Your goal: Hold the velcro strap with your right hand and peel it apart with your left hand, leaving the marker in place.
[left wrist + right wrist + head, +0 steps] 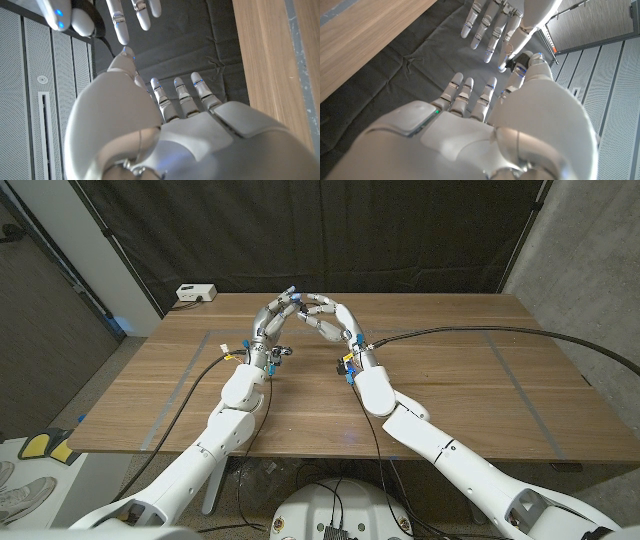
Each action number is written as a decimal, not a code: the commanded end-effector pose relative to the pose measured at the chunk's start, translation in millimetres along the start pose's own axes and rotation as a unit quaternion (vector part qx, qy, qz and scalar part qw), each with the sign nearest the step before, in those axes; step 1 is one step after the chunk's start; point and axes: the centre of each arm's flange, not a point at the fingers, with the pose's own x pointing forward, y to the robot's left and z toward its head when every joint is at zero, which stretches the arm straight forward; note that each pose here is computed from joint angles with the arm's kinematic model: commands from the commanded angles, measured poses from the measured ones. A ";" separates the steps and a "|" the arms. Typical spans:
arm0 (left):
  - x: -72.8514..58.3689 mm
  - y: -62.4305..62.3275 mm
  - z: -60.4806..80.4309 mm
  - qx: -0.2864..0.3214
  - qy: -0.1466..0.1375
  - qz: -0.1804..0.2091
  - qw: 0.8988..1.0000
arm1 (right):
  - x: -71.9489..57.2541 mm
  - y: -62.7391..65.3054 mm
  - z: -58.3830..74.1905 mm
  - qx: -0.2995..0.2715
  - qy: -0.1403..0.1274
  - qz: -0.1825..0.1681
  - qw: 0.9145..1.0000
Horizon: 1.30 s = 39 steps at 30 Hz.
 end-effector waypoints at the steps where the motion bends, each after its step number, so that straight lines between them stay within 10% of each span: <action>1: -2.7 -2.2 -0.7 -0.005 0.003 0.029 1.000 | -2.7 -0.7 1.1 -0.003 0.001 -0.005 1.000; 9: -7.7 2.7 2.8 0.037 -0.033 0.066 0.997 | -0.8 0.3 1.2 -0.005 0.000 -0.006 1.000; 21: -17.7 4.6 18.6 0.176 -0.129 0.144 0.965 | -0.3 0.1 2.0 -0.028 0.010 -0.002 1.000; 39: -18.6 10.8 21.7 0.212 -0.138 0.136 0.958 | -3.6 -0.8 8.4 -0.100 0.023 -0.029 0.994</action>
